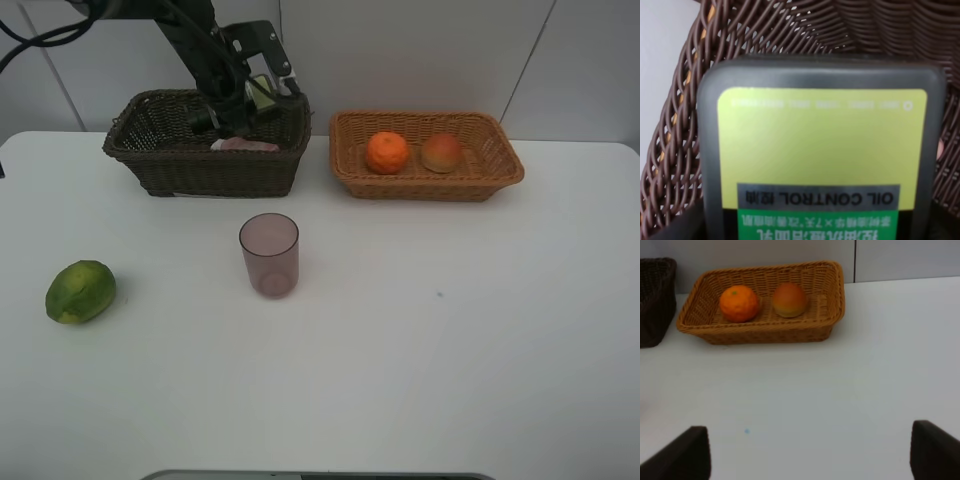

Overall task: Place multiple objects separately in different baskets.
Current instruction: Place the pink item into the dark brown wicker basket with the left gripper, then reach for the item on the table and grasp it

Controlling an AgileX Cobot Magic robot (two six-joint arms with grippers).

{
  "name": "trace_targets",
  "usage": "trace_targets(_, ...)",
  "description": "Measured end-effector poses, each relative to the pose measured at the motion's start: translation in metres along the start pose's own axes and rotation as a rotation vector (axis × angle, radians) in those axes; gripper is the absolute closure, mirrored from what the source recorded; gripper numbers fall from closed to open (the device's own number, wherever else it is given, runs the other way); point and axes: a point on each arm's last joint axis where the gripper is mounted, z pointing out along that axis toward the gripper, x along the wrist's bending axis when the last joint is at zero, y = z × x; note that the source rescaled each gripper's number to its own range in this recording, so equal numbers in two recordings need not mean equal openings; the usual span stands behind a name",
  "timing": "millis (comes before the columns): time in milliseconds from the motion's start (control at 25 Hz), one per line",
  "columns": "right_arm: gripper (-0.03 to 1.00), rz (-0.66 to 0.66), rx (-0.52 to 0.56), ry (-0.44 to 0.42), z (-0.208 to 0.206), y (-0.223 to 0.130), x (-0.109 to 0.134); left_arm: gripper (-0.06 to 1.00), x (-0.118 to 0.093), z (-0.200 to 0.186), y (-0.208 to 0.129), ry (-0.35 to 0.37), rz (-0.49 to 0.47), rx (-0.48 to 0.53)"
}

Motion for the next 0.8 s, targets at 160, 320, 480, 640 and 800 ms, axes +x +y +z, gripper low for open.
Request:
trace_targets(160, 0.24, 0.000, 0.000, 0.000, 0.000, 0.000, 0.000, 0.13, 0.001, 0.000, 0.000, 0.014, -0.040, 0.005)
trace_targets(320, 0.24, 0.000, 0.000, 0.000, 0.000, 0.000, 0.000, 0.11, 0.003, -0.001, 0.001, 0.024, -0.051, -0.003)
trace_targets(480, 0.24, 0.000, 0.000, 0.000, 0.000, 0.000, 0.000, 0.11, 0.002, -0.001, 0.000, 0.012, -0.054, 0.010)
trace_targets(640, 0.24, 0.000, 0.000, 0.000, 0.000, 0.000, 0.000, 0.09, 0.001, -0.002, -0.002, -0.002, -0.069, 0.024)
trace_targets(800, 0.24, 0.000, 0.000, 0.000, 0.000, 0.000, 0.000, -0.02, 0.004, -0.016, 0.000, -0.001, -0.115, 0.025)
